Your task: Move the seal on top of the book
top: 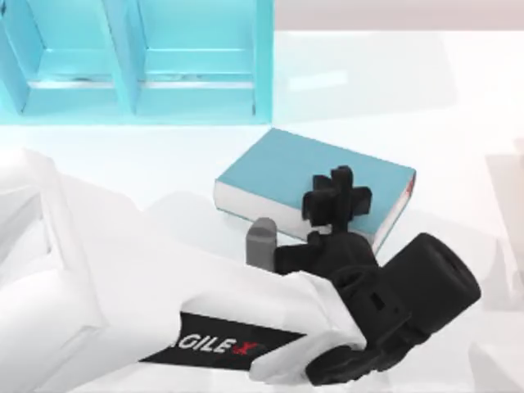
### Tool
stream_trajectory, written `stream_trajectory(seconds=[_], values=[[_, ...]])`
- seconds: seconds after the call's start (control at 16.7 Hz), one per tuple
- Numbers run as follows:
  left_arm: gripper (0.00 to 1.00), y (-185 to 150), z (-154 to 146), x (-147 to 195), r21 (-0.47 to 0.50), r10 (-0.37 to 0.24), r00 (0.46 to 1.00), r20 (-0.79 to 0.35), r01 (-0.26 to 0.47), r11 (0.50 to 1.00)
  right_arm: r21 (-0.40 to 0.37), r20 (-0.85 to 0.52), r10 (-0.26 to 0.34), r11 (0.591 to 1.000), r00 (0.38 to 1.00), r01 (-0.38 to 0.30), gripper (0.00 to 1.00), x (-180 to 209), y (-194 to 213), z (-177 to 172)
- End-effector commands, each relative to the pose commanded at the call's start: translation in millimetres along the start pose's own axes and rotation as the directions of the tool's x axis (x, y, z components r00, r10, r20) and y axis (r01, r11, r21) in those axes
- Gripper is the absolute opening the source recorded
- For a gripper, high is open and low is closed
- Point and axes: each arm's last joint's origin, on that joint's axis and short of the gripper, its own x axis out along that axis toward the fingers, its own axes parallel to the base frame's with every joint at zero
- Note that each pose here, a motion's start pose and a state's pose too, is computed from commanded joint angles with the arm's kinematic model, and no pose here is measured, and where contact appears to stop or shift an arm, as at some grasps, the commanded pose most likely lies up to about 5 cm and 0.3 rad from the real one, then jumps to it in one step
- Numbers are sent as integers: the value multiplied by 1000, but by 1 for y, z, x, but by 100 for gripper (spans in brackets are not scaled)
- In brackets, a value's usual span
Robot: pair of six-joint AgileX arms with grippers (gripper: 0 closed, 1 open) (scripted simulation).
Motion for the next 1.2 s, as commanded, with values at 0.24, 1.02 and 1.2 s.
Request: stream_trajectory(seconds=[0.24, 1.02, 1.2], values=[[0, 2, 1, 0, 5, 3, 1000, 3, -3, 1000, 0, 0, 0, 1000, 1000, 0, 100, 0, 0, 0], [15, 31, 0, 8, 5, 3, 1000, 3, -3, 1000, 0, 0, 0, 1000, 1000, 0, 100, 0, 0, 0], [38, 31, 0, 8, 5, 3, 1000, 3, -3, 1000, 0, 0, 0, 1000, 1000, 0, 100, 0, 0, 0]])
